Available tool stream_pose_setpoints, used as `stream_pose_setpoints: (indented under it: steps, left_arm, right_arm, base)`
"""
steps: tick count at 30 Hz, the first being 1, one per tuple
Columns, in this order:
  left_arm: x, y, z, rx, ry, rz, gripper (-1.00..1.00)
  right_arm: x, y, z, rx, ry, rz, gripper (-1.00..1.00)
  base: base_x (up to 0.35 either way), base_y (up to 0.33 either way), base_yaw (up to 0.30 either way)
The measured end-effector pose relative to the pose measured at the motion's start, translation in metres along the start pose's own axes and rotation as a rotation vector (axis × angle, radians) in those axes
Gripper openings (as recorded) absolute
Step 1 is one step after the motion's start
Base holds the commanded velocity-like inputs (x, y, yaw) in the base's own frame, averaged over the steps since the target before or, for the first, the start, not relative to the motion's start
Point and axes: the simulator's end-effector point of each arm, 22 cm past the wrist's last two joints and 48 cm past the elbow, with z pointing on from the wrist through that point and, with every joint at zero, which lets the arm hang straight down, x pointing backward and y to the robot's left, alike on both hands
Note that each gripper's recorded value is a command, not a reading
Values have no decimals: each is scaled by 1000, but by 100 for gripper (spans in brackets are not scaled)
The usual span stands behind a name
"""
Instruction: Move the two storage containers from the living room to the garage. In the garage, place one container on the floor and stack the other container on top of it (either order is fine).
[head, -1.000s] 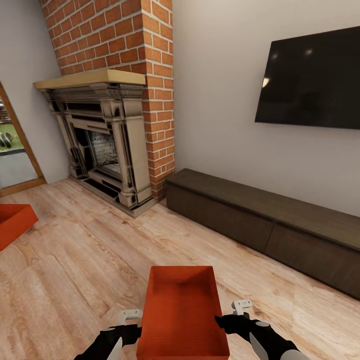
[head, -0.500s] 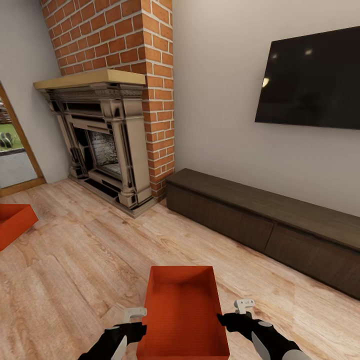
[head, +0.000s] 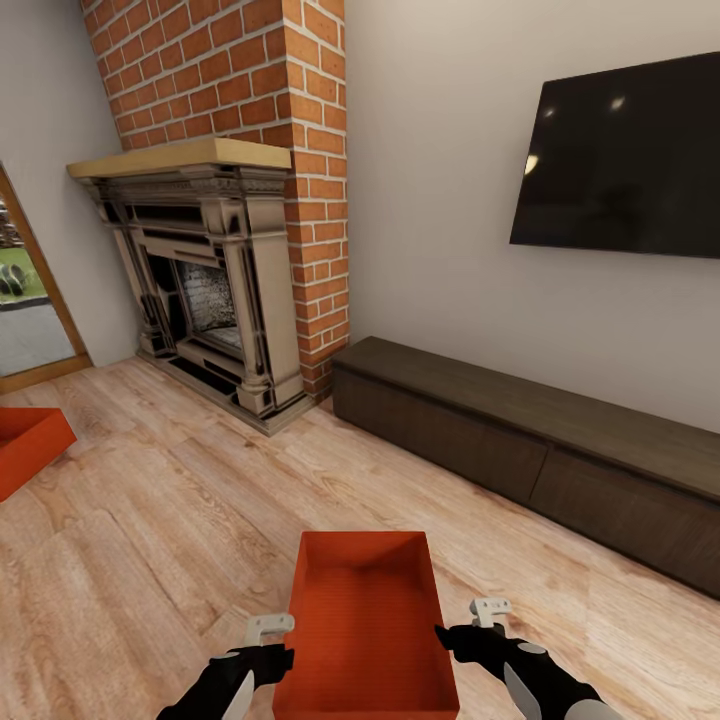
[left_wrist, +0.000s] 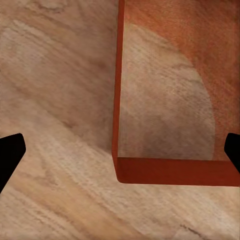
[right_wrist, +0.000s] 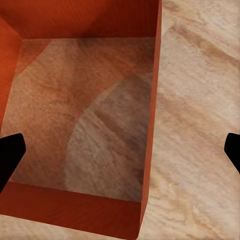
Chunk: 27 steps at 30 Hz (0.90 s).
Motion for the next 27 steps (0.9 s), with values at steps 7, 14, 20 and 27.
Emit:
stream_pose_setpoints:
  steps: [7, 14, 20, 27]
  left_arm:
    - [4, 2, 5, -2, -1, 1, 100]
    - [4, 2, 5, -1, -2, 0, 100]
    - [4, 1, 5, 0, -2, 0, 100]
    - [4, 2, 5, -1, -2, 0, 100]
  right_arm:
    - [5, -1, 4, 0, 0, 0, 100]
    - [5, -1, 4, 0, 0, 0, 100]
    - [5, -1, 4, 0, 0, 0, 100]
    - [5, -1, 4, 0, 0, 0, 100]
  base:
    - [0, 0, 0]
    - [0, 0, 0]
    - [0, 0, 0]
    - [0, 0, -48]
